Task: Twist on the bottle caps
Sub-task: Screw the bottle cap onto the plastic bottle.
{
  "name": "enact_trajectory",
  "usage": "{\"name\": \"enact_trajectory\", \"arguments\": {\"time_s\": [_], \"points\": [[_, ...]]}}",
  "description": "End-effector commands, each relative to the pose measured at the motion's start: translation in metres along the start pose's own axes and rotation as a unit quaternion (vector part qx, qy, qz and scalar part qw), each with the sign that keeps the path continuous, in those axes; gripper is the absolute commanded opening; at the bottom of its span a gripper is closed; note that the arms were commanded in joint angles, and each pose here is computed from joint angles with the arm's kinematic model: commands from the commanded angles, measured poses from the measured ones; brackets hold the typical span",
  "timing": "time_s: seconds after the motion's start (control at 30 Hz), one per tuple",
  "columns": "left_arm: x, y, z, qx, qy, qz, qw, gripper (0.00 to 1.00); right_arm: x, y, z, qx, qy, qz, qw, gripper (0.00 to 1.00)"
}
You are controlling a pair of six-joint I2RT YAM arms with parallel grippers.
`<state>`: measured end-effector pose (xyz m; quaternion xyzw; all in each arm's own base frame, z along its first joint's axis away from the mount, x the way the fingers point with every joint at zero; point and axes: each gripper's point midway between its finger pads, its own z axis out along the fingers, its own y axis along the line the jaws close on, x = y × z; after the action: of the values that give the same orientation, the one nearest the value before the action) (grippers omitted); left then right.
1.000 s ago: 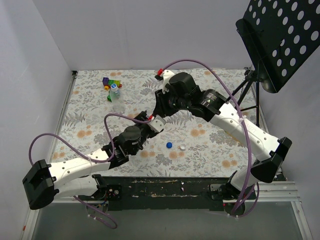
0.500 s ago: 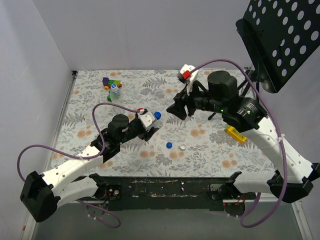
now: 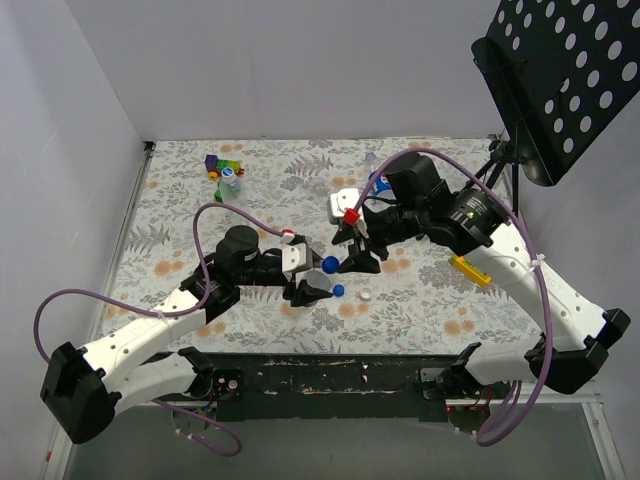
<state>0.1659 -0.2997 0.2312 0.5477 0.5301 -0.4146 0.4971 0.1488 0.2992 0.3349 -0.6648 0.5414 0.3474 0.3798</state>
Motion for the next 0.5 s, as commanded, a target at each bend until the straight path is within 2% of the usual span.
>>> {"name": "enact_trajectory", "arguments": {"time_s": [0.0, 0.2, 0.47], "points": [[-0.019, -0.008, -0.001, 0.032, -0.020, 0.007, 0.999, 0.00, -0.013, 0.016, -0.003, -0.054, -0.021, -0.041, 0.997, 0.62], [-0.020, -0.007, -0.001, 0.030, -0.020, 0.005, 0.999, 0.00, -0.016, 0.019, 0.001, -0.077, -0.029, -0.040, 0.996, 0.56], [-0.021, -0.005, -0.001, 0.026, -0.021, 0.003, 0.999, 0.00, -0.012, 0.017, 0.008, -0.086, -0.017, -0.033, 0.996, 0.54]]}}
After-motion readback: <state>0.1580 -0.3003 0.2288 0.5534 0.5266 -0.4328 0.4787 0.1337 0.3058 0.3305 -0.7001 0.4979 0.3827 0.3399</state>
